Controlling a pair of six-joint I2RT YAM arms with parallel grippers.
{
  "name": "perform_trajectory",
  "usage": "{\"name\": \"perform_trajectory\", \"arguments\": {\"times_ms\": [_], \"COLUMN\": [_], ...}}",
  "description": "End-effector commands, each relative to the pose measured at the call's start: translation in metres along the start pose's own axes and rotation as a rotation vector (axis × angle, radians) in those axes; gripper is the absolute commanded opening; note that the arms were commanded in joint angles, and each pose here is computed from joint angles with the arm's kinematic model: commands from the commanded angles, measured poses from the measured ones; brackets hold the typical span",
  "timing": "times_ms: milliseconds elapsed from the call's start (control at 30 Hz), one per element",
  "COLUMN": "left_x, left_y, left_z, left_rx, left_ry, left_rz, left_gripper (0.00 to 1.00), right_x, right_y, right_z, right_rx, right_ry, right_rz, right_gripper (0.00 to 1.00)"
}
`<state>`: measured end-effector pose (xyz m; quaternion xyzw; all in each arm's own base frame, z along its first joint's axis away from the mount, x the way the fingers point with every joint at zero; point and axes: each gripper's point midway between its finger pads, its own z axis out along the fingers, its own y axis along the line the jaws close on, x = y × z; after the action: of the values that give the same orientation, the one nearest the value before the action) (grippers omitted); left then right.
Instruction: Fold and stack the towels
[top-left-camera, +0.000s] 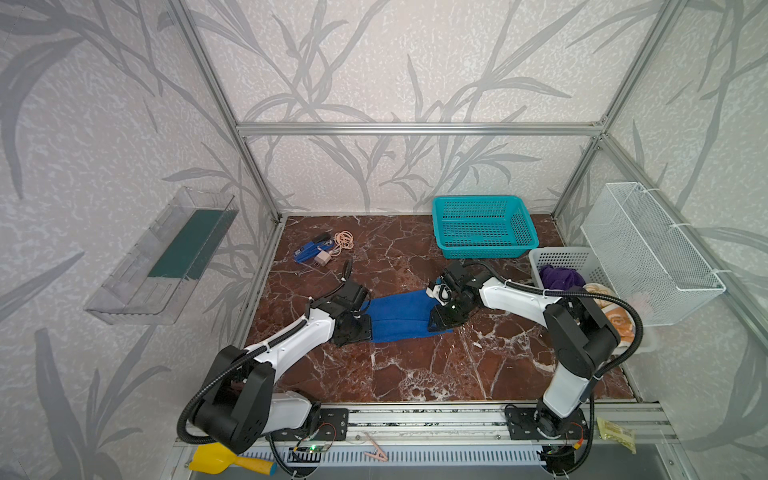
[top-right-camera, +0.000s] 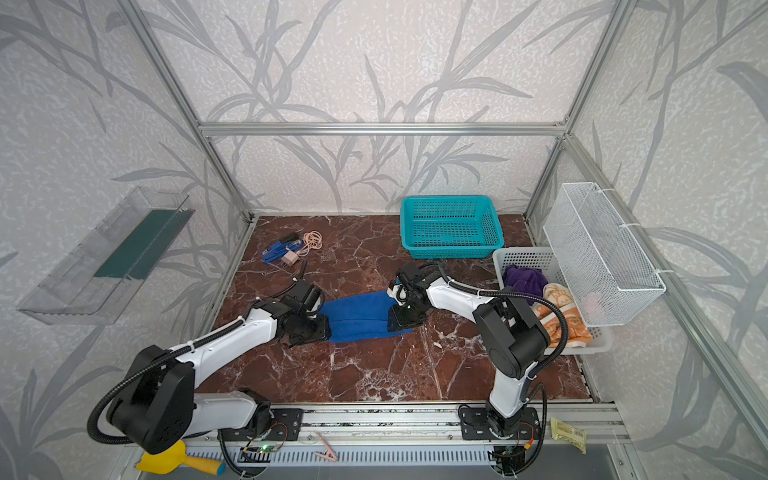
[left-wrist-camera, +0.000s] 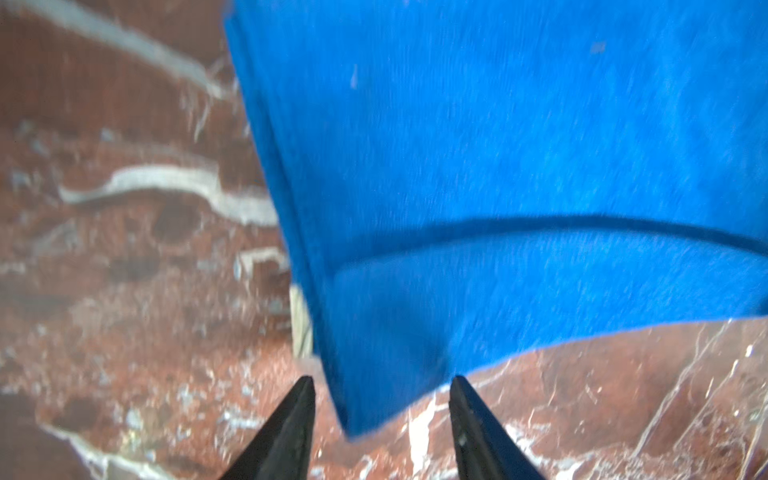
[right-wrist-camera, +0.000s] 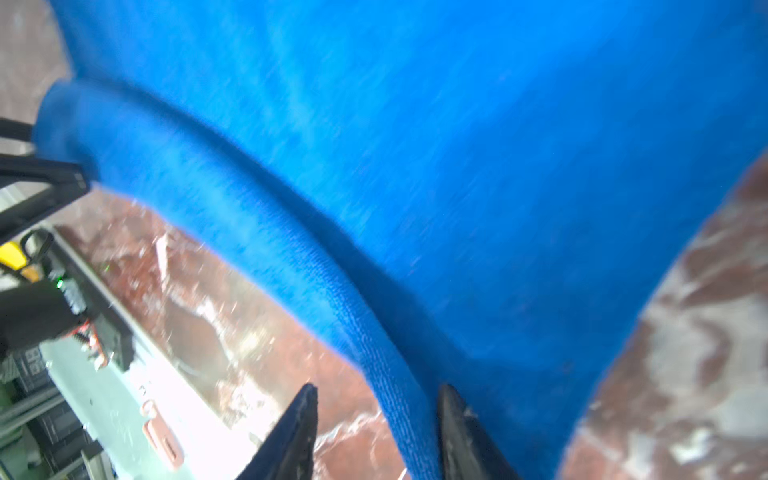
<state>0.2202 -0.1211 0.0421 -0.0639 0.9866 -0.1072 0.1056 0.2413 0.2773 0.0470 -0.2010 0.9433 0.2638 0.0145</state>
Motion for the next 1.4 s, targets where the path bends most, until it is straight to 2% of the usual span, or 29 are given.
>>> {"name": "perform_trajectory", "arguments": {"times_ms": [0,167,300,367,433,567,667,767,867,1100,1200,1367], "left_x": [0.021,0.021,-0.007,-0.026,-0.045,-0.080,-0.093,-0.087,-0.070,-0.006,0.021,0.036], "left_y": [0.011,0.011,-0.007,-0.022,-0.041,-0.073,-0.081,-0.074,-0.060,-0.033,-0.029,-0.019], "left_z": [-0.006,-0.028,-0.051,-0.053,-0.046,-0.017,0.011,0.029,0.031,0.020,0.012,-0.004], "left_rx": [-0.029,-0.012,0.053,0.085,0.110,0.097,0.060,0.019,-0.008,-0.031,-0.026,-0.035], "left_ry": [0.025,-0.039,-0.161,-0.195,-0.191,-0.089,-0.027,0.020,0.040,0.078,0.073,0.015], "left_rz": [-0.042,-0.050,-0.018,0.006,0.034,0.076,0.088,0.097,0.099,0.093,0.096,0.086], "left_gripper": [0.53,0.51,0.44,0.37,0.30,0.16,0.14,0.16,0.22,0.35,0.37,0.40], "right_x": [0.016,0.032,0.033,0.026,0.013,-0.019,-0.040,-0.051,-0.061,-0.072,-0.075,-0.077], "right_y": [0.019,0.025,0.027,0.027,0.022,0.009,0.003,-0.009,-0.017,-0.032,-0.036,-0.046], "right_z": [-0.012,-0.014,-0.021,-0.026,-0.033,-0.041,-0.041,-0.025,-0.016,-0.003,-0.008,-0.019], "right_rx": [-0.039,-0.083,-0.082,-0.062,-0.030,0.005,0.054,0.100,0.132,0.183,0.209,0.247], "right_ry": [-0.004,-0.011,-0.022,-0.045,-0.078,-0.130,-0.151,-0.111,-0.102,-0.081,-0.096,-0.123], "right_rz": [-0.044,-0.070,-0.077,-0.080,-0.061,0.012,-0.002,-0.003,0.005,0.035,0.043,0.078], "right_gripper": [0.48,0.48,0.48,0.48,0.48,0.45,0.44,0.44,0.45,0.51,0.53,0.58]}}
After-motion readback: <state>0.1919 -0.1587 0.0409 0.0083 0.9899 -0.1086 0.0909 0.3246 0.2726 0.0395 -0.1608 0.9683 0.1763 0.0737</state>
